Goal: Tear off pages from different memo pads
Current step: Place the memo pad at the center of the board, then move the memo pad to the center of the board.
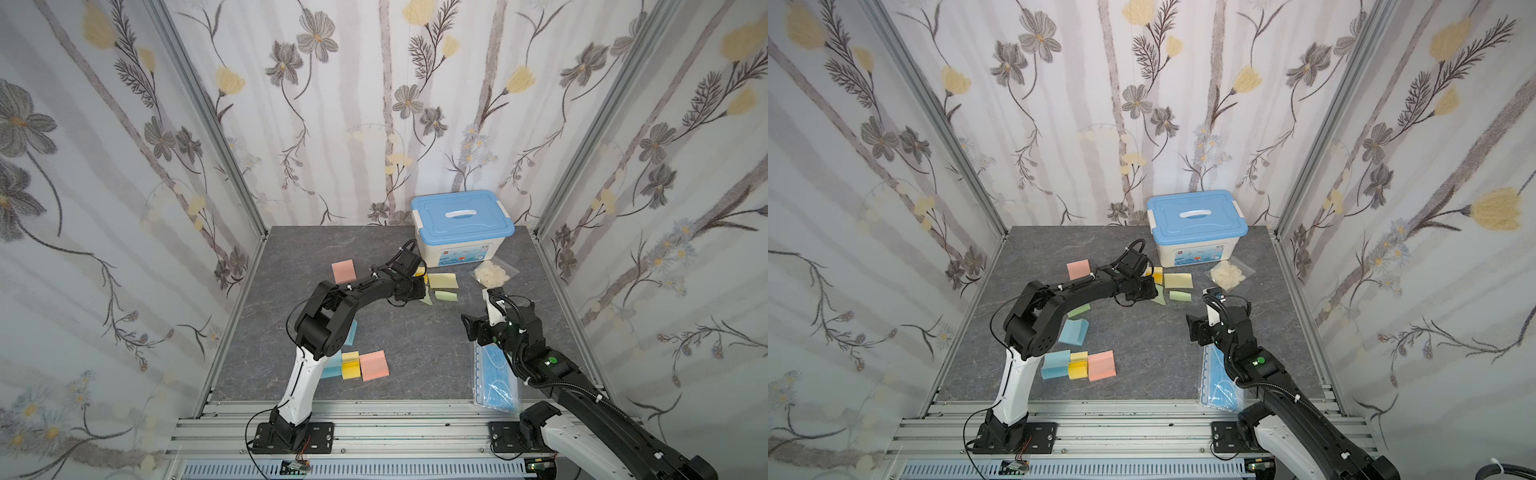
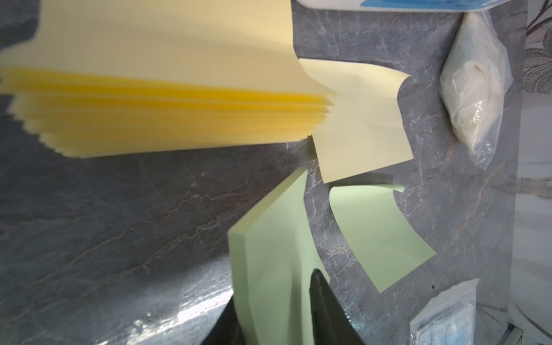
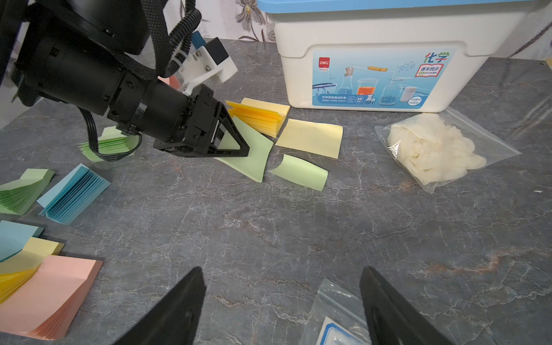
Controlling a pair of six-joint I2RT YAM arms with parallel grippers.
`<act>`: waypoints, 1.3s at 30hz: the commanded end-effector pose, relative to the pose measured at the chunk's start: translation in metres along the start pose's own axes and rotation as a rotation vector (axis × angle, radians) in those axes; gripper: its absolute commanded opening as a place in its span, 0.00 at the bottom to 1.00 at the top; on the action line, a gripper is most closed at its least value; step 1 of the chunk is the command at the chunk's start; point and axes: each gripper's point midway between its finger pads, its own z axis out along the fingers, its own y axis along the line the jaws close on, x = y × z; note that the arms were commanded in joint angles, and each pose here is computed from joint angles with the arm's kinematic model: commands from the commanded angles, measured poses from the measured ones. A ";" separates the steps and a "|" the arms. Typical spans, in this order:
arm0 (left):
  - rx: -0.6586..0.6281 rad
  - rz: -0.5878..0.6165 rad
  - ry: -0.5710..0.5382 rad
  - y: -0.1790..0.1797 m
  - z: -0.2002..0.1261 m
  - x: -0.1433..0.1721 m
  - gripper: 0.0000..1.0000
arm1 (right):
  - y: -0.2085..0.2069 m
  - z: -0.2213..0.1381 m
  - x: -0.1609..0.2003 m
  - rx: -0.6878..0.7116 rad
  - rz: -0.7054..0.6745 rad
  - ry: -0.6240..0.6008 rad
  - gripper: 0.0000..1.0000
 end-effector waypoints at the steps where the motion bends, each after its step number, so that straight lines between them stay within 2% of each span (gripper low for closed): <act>1: -0.136 0.034 -0.027 0.020 -0.007 -0.006 0.42 | 0.004 -0.003 -0.014 -0.020 0.027 -0.058 0.83; 4: -0.214 0.067 -0.070 0.029 -0.021 -0.016 0.50 | 0.002 -0.006 -0.015 -0.011 0.031 -0.067 0.84; 9: -0.271 0.102 -0.124 0.034 -0.052 -0.021 0.52 | 0.000 -0.005 -0.013 0.001 0.037 -0.059 0.85; 10: -0.276 0.105 -0.139 0.034 -0.059 -0.019 0.53 | 0.000 -0.005 -0.013 0.002 0.041 -0.057 0.90; 11: -0.280 0.110 -0.154 0.036 -0.067 -0.018 0.53 | 0.000 -0.004 -0.012 0.004 0.045 -0.054 0.99; 14: -0.272 0.121 -0.188 0.036 -0.092 -0.009 0.55 | -0.004 -0.004 -0.011 0.024 0.076 -0.047 1.00; 20: -0.230 0.097 -0.145 0.060 -0.121 0.053 0.56 | -0.036 -0.007 -0.001 0.203 0.248 -0.046 1.00; 22: -0.211 0.076 -0.138 0.069 -0.133 0.076 0.56 | -0.031 -0.005 0.003 0.170 0.275 -0.028 1.00; 26: -0.191 0.049 -0.143 0.085 -0.161 0.115 0.56 | -0.009 0.004 0.014 0.049 0.230 0.047 1.00; 31: -0.182 -0.002 -0.149 0.110 -0.192 0.153 0.57 | 0.022 0.008 0.037 -0.049 0.189 0.207 0.99; 35: -0.128 -0.048 -0.101 0.115 -0.198 0.179 0.56 | 0.040 0.007 0.054 -0.078 0.137 0.274 0.98; 39: -0.045 -0.087 -0.047 0.104 -0.200 0.201 0.53 | 0.051 0.004 0.062 -0.100 0.133 0.300 0.98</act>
